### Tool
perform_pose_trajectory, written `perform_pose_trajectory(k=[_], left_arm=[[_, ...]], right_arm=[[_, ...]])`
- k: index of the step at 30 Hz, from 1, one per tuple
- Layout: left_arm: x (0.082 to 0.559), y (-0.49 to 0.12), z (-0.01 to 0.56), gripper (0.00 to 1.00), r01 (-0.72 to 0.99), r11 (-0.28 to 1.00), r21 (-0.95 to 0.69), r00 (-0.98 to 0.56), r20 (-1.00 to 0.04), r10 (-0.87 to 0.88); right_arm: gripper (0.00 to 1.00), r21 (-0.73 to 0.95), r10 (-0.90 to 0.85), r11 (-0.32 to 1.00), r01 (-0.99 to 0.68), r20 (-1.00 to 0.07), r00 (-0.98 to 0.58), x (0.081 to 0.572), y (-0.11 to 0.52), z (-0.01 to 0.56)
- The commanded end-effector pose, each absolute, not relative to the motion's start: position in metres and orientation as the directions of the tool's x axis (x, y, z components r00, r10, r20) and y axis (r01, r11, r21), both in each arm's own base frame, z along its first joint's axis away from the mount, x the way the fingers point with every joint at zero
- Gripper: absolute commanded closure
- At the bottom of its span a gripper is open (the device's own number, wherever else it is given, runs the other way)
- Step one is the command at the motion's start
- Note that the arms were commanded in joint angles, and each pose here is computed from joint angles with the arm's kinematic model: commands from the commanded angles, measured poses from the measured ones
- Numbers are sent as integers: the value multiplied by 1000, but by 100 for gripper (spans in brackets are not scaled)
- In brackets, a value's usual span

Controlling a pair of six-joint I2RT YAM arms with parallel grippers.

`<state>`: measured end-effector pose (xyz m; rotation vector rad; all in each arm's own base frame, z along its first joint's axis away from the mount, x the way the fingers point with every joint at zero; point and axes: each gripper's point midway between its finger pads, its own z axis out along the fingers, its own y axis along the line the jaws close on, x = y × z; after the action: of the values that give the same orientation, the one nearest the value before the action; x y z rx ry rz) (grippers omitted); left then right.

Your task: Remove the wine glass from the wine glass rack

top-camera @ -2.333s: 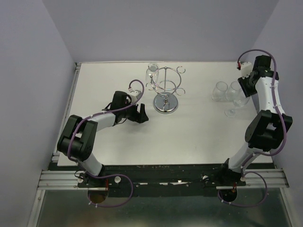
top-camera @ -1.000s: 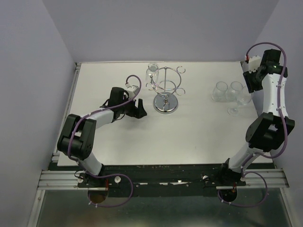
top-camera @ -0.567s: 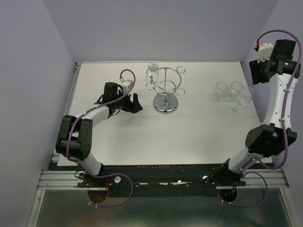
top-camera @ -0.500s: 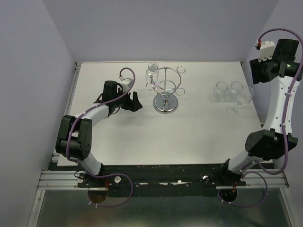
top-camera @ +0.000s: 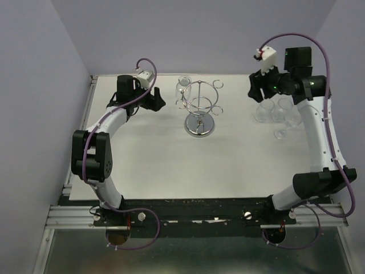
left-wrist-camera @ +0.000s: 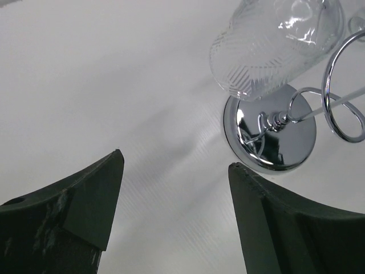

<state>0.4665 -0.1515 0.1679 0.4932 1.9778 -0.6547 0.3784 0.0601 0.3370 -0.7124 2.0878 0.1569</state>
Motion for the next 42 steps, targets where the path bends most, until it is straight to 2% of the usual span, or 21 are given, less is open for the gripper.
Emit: perform_pose_trajectory(k=[1,8,11,12,16,23,29,36,42], left_arm=[[485,-157,180,12,624,749,-225,-424,-902,82],[509,-171,205,10,766,643,-20,-166,-972,168],[507,-179,208,9,813,582,3,-126,-975,181],[506,-181,208,1,821,572,2,-122,-976,178],[506,-190,209,1,857,515,-18,-126,-976,176],[496,-208,213,1,929,369,21,-42,-985,164],[502,-223,204,1,938,345,44,-7,-989,145],[520,-242,205,1,911,408,57,27,-997,77],[517,-259,203,1,914,401,58,34,-997,67]], right_arm=[[32,-77,-424,717,-692,-837,-347,392,138,339],[28,124,-321,603,-788,-867,-381,392,189,346],[28,144,-323,594,-792,-858,-398,387,191,339],[27,143,-329,597,-789,-854,-404,386,190,336],[26,124,-354,607,-785,-842,-407,380,185,329],[25,124,-420,602,-789,-792,-444,364,175,314],[25,128,-459,604,-787,-751,-475,350,168,294],[25,129,-498,603,-788,-710,-497,342,164,276],[25,119,-518,604,-788,-693,-501,341,164,269]])
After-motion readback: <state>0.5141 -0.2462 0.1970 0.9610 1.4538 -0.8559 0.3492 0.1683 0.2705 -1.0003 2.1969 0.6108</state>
